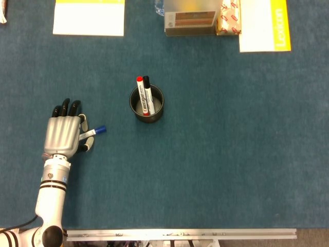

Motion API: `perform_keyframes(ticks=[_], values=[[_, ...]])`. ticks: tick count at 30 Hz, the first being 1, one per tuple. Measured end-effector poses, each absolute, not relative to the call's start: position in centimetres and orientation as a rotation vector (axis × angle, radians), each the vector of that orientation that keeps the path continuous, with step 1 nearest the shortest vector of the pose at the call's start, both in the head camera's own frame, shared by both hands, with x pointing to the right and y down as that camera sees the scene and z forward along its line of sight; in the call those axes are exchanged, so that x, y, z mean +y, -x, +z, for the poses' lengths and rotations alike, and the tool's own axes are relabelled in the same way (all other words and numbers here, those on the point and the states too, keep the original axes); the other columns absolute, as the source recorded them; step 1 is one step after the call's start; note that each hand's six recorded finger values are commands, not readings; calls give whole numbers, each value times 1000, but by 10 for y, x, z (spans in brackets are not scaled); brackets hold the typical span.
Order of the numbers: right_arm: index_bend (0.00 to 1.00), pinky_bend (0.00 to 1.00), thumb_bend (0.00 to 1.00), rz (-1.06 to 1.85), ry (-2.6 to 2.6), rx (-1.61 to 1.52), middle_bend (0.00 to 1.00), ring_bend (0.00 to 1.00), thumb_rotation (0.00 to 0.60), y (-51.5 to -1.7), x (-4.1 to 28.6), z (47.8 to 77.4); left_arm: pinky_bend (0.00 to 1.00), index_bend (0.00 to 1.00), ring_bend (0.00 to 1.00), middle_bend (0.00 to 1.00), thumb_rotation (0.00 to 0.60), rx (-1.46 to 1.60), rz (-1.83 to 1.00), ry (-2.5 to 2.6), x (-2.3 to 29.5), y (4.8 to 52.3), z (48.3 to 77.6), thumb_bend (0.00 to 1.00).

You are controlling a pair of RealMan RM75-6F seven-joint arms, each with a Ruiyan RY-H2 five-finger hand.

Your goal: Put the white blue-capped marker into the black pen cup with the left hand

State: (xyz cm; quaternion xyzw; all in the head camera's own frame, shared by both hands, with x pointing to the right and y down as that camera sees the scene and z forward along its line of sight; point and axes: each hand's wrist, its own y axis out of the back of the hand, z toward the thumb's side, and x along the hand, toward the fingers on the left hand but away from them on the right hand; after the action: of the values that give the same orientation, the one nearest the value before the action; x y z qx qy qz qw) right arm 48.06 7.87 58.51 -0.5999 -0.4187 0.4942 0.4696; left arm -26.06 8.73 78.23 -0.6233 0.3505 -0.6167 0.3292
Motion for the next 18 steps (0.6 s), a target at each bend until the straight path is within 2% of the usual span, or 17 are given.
perform_keyframes(ticks=[18], values=[[297,383,0,1211,1471,-1026,255,219,600,-481,78,585,132,560,17,114,485,914,-1623,1622,87,262,783,281]])
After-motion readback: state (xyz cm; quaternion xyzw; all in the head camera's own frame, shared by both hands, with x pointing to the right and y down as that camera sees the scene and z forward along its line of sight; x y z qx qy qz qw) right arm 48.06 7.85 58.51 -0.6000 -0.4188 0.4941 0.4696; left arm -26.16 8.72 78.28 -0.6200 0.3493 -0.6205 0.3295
